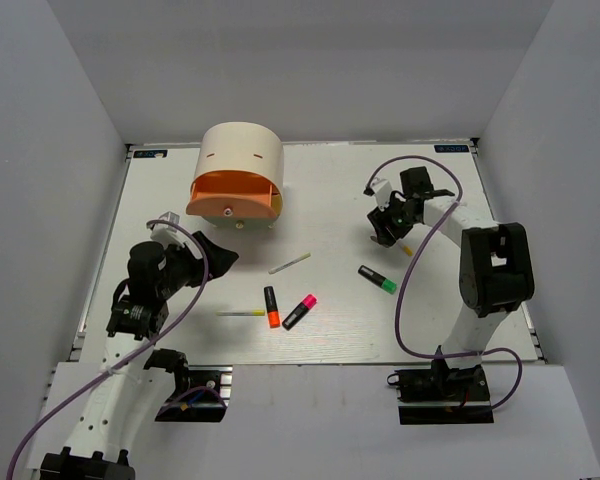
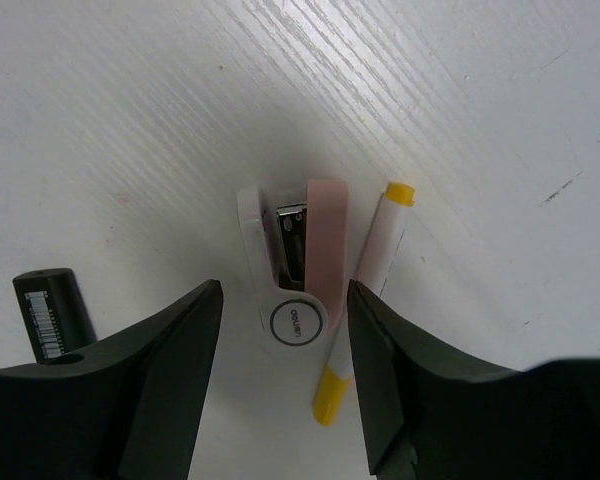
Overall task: Sort the stationery into containers
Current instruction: Pick up the stapler from the center of the board.
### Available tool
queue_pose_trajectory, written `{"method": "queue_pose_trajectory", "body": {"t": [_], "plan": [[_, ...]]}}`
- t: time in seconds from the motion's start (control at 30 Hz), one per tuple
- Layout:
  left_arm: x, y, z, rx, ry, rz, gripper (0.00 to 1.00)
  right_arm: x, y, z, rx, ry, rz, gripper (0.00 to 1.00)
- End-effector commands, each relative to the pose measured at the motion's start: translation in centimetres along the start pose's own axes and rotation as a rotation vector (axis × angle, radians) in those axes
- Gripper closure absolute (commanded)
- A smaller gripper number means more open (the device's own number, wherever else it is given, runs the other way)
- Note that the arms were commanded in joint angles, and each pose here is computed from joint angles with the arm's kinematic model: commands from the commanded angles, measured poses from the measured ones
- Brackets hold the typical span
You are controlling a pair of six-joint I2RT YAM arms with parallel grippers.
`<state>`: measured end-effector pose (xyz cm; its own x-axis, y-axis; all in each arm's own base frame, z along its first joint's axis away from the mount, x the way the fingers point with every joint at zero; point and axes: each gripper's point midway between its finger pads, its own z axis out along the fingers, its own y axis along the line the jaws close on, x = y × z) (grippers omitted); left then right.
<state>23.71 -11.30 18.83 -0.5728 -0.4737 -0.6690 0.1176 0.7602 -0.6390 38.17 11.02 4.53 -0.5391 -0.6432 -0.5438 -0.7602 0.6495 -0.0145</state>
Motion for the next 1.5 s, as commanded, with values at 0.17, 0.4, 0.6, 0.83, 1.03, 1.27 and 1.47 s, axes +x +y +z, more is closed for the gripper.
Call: {"method": "queue_pose_trajectory", "body": {"t": [0.17, 0.4, 0.6, 0.83, 1.03, 1.27, 1.47], "plan": [[-0.4, -0.2, -0.7, -0.006, -0.023, 0.009, 0.01, -1.6, -1.0, 0.6, 0.038, -0.026, -0.028, 0.52], [-0.3, -0.2, -0.9, -0.006, -0.023, 0.009, 0.01, -1.2, -0.4, 0.8, 0.041, -0.013, -0.048, 0.56], [0.0, 0.0, -0.7, -0.011, -0.016, -0.003, 0.01, -0.4, 0.5, 1.6, 0.024, 0.020, -0.058, 0.42], [0.0, 0.0, -0.7, -0.011, -0.016, -0.003, 0.01, -0.7, 0.3, 1.4, 0.048, 0.017, -0.062, 0.40], [-0.2, -0.2, -0.7, -0.006, -0.023, -0.009, 0.01, -2.1, -0.9, -0.1, 0.122, -0.043, -0.087, 0.40], [0.0, -0.1, -0.4, 0.001, -0.017, -0.010, 0.01, -2.2, -1.2, -0.3, 0.147, -0.047, -0.103, 0.42], [-0.3, -0.2, -0.2, 0.001, -0.017, -0.010, 0.01, -1.4, -0.7, 0.9, 0.103, -0.019, -0.093, 0.45]]}}
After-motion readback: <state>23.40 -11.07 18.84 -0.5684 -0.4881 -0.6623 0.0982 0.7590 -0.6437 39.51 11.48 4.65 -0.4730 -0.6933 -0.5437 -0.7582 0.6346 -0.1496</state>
